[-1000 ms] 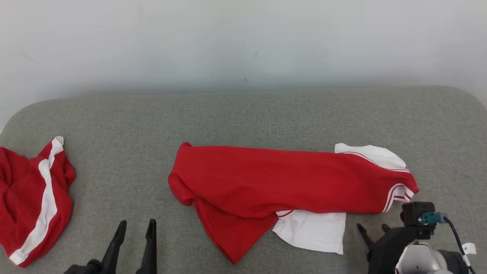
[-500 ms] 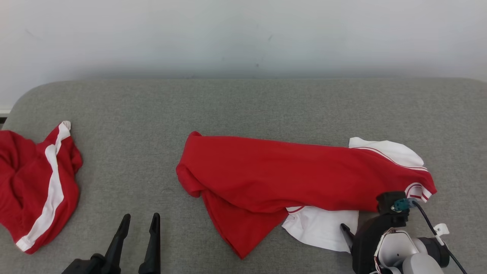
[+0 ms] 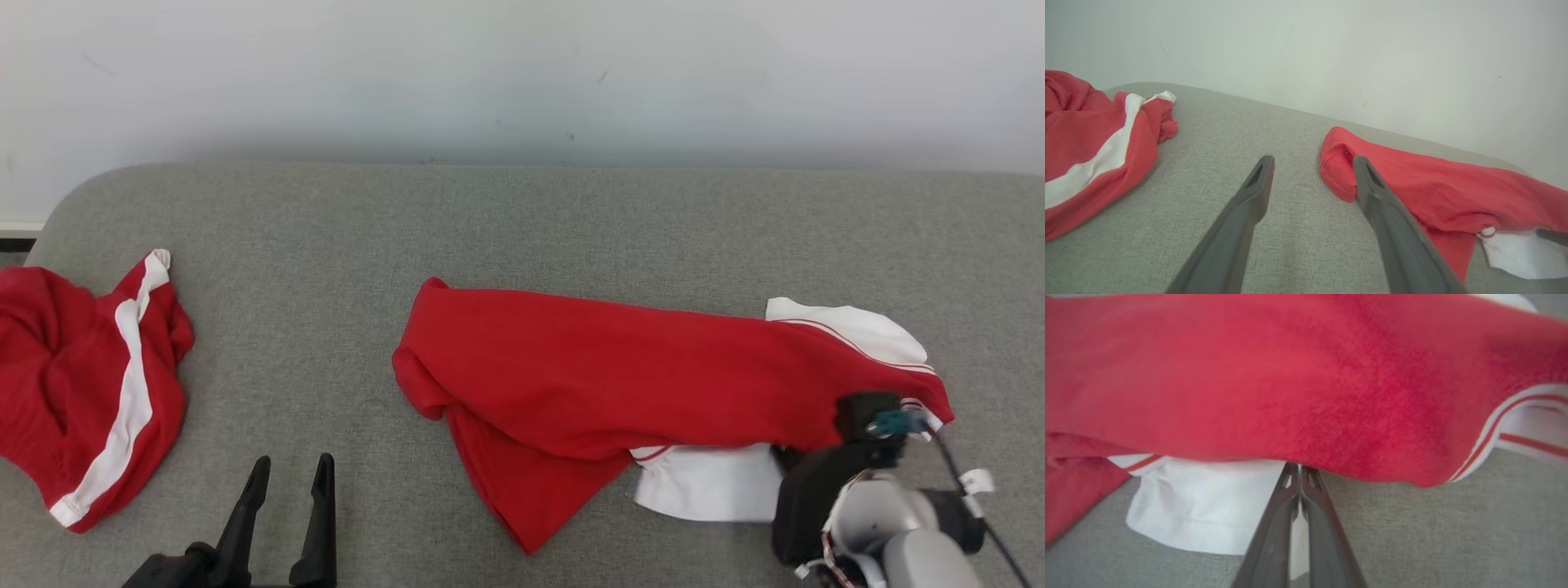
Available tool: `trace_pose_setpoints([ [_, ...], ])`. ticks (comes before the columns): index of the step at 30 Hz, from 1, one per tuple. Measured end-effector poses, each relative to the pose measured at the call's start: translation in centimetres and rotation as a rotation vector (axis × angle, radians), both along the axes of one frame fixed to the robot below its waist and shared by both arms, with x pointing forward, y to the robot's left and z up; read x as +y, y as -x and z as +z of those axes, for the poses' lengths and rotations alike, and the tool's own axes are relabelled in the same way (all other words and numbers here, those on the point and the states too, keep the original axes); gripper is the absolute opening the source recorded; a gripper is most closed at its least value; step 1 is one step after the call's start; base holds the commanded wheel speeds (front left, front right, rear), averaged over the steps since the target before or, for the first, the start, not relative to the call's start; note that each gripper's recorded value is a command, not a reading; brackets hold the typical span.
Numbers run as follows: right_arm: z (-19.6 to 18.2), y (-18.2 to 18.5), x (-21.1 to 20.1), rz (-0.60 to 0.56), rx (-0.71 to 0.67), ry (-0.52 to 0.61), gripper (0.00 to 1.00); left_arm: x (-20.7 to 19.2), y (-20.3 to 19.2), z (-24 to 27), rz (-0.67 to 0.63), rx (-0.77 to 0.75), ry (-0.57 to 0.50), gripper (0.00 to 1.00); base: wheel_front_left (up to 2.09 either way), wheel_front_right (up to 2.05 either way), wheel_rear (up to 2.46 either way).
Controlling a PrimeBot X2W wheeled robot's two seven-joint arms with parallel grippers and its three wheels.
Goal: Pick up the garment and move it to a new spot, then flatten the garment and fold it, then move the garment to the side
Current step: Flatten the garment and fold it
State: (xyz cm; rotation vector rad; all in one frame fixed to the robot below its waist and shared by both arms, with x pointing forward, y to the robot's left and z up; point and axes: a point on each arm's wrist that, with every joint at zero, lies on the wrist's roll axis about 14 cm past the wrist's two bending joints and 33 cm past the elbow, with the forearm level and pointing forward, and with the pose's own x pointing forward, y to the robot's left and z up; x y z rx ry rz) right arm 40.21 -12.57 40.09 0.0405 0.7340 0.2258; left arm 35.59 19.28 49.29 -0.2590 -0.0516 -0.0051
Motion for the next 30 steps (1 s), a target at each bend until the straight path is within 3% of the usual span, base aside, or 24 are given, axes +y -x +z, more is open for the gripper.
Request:
trace_pose_setpoints([
  [9,11.1,-2.7,-3.2,-0.117,-0.350,-0.082,0.00,-0.7,0.2,0.6,-0.019,-0.019,0.000,1.00,0.00,0.00,0.00],
  [15,17.8,-1.9,-6.0,-0.181,-0.539,-0.072,0.00,-1.4,0.4,0.8,-0.042,-0.026,0.002,1.00,0.00,0.00,0.00],
  [19,20.2,-1.1,-8.1,-0.239,-0.606,-0.053,0.00,-1.7,0.4,0.9,-0.053,-0.030,0.003,1.00,0.00,0.00,0.00],
  [23,19.8,-0.4,-10.4,-0.305,-0.583,-0.019,0.00,-1.9,0.4,1.0,-0.059,-0.033,0.003,1.00,0.00,0.00,0.00],
  [30,12.2,2.0,-13.9,-0.408,-0.332,0.037,0.00,-1.9,0.7,0.9,-0.059,-0.030,0.003,1.00,0.00,0.00,0.00],
])
